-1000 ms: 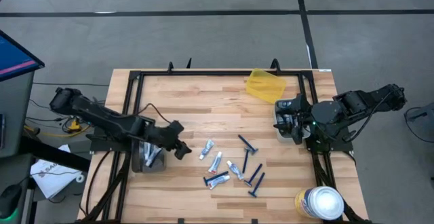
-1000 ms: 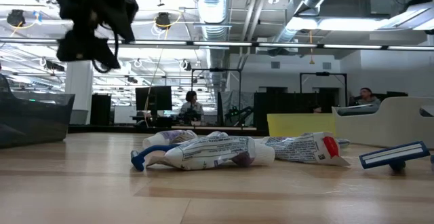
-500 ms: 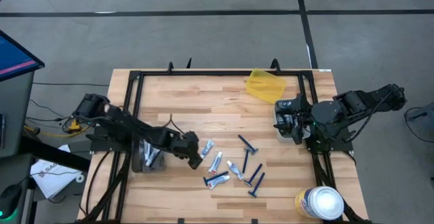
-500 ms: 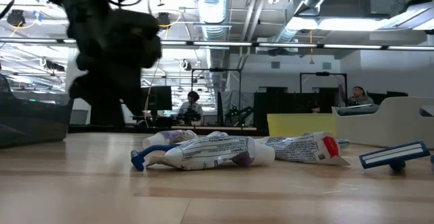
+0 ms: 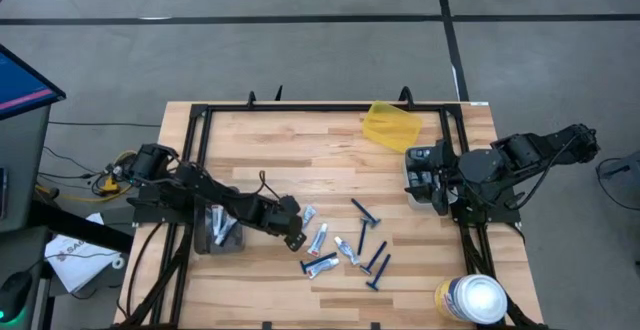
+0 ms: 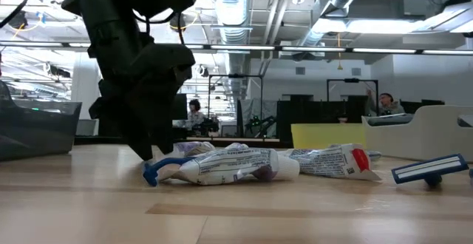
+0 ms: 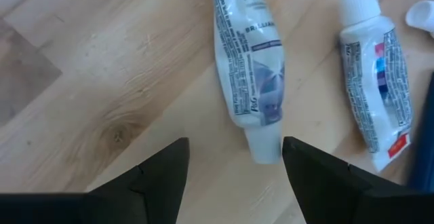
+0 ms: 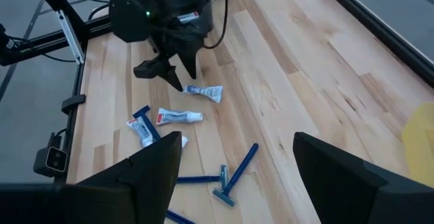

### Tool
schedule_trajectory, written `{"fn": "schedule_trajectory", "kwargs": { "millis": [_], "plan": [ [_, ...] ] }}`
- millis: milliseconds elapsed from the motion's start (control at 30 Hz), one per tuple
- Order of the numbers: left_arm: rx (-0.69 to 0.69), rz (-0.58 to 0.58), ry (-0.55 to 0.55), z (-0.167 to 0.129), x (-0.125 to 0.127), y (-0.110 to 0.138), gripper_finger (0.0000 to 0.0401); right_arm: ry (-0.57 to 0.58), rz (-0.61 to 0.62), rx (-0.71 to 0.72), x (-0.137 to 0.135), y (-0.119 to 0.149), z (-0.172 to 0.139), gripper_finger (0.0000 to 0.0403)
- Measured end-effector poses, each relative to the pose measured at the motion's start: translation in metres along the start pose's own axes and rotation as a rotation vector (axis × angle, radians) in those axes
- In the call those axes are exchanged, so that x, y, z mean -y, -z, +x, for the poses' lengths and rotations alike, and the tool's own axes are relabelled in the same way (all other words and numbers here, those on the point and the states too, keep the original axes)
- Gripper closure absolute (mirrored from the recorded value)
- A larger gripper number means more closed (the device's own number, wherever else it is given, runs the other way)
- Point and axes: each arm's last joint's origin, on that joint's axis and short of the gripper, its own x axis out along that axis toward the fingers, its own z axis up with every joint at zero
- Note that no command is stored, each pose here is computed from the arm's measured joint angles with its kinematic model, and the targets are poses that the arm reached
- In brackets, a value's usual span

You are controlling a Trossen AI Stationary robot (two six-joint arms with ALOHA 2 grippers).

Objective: Pick & Place Travel size toiletries
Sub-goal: Put the white toothpaste into the black bin

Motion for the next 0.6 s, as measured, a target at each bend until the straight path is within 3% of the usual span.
{"fn": "schedule_trajectory", "kwargs": {
  "millis": [300,600],
  "plan": [
    [0.034,0.015,-0.043,0.0049,-0.0007,0.0016,0.0172,-0.004,-0.003,-0.001,-0.0006,0.0003,-0.0002,0.0127],
    [0.003,0.053,-0.086,0.007,-0.0011,0.0032,0.0229,-0.012,-0.011,-0.006,-0.0019,0.0013,-0.0008,0.0127]
  ]
}}
